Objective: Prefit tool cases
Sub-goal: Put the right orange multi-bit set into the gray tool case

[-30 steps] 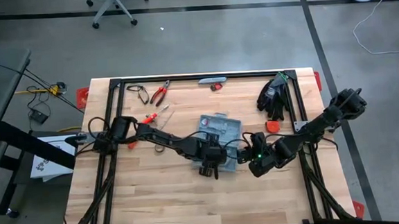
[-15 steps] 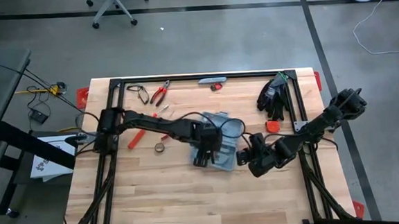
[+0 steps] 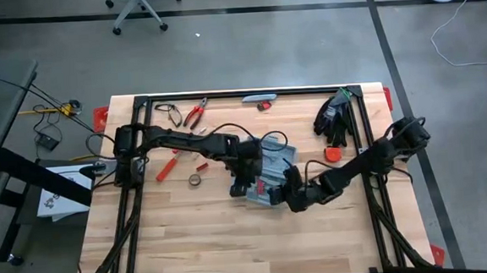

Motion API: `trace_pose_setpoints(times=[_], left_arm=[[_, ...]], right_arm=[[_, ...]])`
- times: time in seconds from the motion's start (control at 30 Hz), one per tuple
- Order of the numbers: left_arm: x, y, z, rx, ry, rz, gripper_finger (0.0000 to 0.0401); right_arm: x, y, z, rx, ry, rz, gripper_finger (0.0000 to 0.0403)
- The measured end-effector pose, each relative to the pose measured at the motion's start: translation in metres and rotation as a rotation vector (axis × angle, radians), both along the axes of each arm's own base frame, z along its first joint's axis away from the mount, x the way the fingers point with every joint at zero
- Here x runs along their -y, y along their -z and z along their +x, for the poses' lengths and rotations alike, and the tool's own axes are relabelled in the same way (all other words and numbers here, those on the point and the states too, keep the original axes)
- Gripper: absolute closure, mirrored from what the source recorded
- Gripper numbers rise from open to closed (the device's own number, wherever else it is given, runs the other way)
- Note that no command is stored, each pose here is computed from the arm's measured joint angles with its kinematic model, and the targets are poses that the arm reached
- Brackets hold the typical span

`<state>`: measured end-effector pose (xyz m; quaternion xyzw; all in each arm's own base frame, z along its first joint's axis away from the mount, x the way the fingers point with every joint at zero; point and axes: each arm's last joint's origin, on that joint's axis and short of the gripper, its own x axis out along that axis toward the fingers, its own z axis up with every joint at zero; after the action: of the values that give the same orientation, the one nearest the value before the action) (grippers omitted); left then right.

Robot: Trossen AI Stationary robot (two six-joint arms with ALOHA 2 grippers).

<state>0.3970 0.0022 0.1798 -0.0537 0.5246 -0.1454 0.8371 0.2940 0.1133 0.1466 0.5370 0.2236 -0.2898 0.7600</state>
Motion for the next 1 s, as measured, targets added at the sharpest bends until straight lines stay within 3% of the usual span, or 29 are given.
trace_pose_setpoints(times=[0.07, 0.13, 0.37, 0.7, 1.0], left_arm=[[0.000, 0.003, 0.000, 0.009, -0.020, -0.011, 0.0377], [0.000, 0.006, 0.002, 0.033, -0.032, -0.023, 0.0393], [0.000, 0.017, 0.010, 0.050, -0.056, -0.035, 0.0399], [-0.017, 0.033, 0.011, 0.000, -0.133, -0.042, 0.0398], [-0.018, 0.046, 0.014, -0.022, -0.126, -0.067, 0.0395]], right_arm=[[0.005, 0.000, 0.002, -0.003, 0.015, -0.002, 0.0399], [0.012, 0.001, 0.004, -0.019, 0.012, 0.014, 0.0398], [0.031, 0.011, 0.012, -0.095, -0.041, 0.067, 0.0402], [0.046, 0.013, 0.015, -0.116, -0.055, 0.069, 0.0402], [0.049, 0.016, 0.014, -0.163, -0.085, 0.076, 0.0403]])
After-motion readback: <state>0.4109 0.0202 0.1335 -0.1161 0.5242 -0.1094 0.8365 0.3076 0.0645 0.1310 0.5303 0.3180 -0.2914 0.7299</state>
